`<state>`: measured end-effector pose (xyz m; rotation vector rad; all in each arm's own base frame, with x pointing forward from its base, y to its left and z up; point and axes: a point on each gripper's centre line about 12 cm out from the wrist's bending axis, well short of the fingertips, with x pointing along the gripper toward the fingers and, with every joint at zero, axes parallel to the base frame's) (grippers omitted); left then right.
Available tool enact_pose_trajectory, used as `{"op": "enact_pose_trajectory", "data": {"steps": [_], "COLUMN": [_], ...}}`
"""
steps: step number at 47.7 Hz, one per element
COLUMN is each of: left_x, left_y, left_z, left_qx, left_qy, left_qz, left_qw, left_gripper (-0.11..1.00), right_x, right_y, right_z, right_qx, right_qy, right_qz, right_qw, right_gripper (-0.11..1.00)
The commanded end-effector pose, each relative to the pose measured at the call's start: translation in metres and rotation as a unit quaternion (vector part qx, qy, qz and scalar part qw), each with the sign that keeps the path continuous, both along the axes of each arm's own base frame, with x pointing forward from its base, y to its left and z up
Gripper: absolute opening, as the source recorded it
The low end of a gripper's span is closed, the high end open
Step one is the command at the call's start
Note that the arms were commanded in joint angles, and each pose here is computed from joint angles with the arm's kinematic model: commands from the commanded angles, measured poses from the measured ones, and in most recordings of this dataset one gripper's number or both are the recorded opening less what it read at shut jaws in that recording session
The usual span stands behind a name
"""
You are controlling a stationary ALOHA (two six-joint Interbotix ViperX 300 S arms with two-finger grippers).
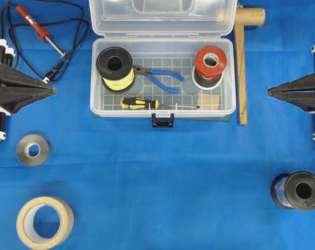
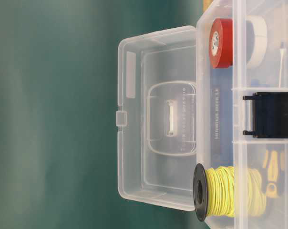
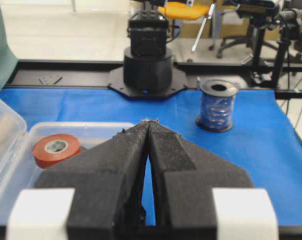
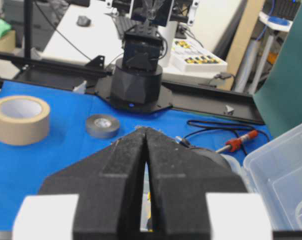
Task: Pick the nipper from the toolbox among several items.
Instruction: 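Reach the right gripper into the toolbox over the blue-handled pliers, then close the right gripper on the blue pliers handles and lift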
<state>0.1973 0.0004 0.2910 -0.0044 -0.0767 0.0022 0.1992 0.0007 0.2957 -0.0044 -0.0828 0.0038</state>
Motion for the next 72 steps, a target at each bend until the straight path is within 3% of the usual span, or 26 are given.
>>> {"op": "enact_pose_trajectory", "data": {"steps": [1, 6, 14, 23, 29, 33, 41, 44, 48, 54, 67, 72], "left_x": [0.003, 0.003, 0.003, 0.003, 0.003, 0.003, 0.003, 0.003, 0.003, 0.003, 0.003, 0.003], "left_y": [0.001, 0.001, 0.001, 0.001, 0.001, 0.001, 0.001, 0.001, 0.001, 0.001, 0.001, 0.001], "left_z": [0.003, 0.003, 0.003, 0.003, 0.002, 0.003, 0.002, 0.002, 0.002, 0.001, 0.0, -0.001], "left_qx": [-0.015, -0.015, -0.016, -0.018, -0.018, -0.019, -0.02, -0.02, -0.02, -0.02, -0.02, -0.02], "left_qy": [-0.001, 0.001, 0.001, 0.001, 0.002, 0.002, 0.002, 0.002, 0.002, 0.005, 0.007, 0.009], "left_qz": [0.003, 0.003, 0.003, 0.003, 0.003, 0.003, 0.003, 0.003, 0.003, 0.003, 0.003, 0.003], "left_qw": [0.9999, 0.9999, 0.9999, 0.9998, 0.9998, 0.9998, 0.9998, 0.9998, 0.9998, 0.9998, 0.9998, 0.9998], "left_gripper": [0.0, 0.0, 0.0, 0.0, 0.0, 0.0, 0.0, 0.0, 0.0, 0.0, 0.0, 0.0], "right_x": [0.005, 0.016, 0.049, 0.098, 0.134, 0.155, 0.193, 0.202, 0.212, 0.22, 0.228, 0.229], "right_y": [-0.002, -0.005, -0.029, -0.062, -0.086, -0.098, -0.114, -0.119, -0.126, -0.133, -0.136, -0.138], "right_z": [0.011, 0.017, 0.02, 0.003, -0.023, -0.039, -0.083, -0.1, -0.125, -0.149, -0.188, -0.198], "right_qx": [0.005, 0.006, 0.018, 0.036, 0.052, 0.056, 0.049, 0.051, 0.053, 0.056, 0.057, 0.05], "right_qy": [-0.01, 0.014, 0.096, 0.204, 0.292, 0.344, 0.435, 0.458, 0.484, 0.505, 0.529, 0.534], "right_qz": [-0.004, -0.012, -0.06, -0.103, -0.124, -0.13, -0.13, -0.131, -0.131, -0.133, -0.128, -0.127], "right_qw": [0.9999, 0.9998, 0.9934, 0.9729, 0.9469, 0.9283, 0.8896, 0.8776, 0.8635, 0.8513, 0.8369, 0.8341], "right_gripper": [0.0, 0.0, 0.0, 0.0, 0.03, 0.22, 0.72, 0.83, 0.79, 0.77, 0.75, 0.67]}}
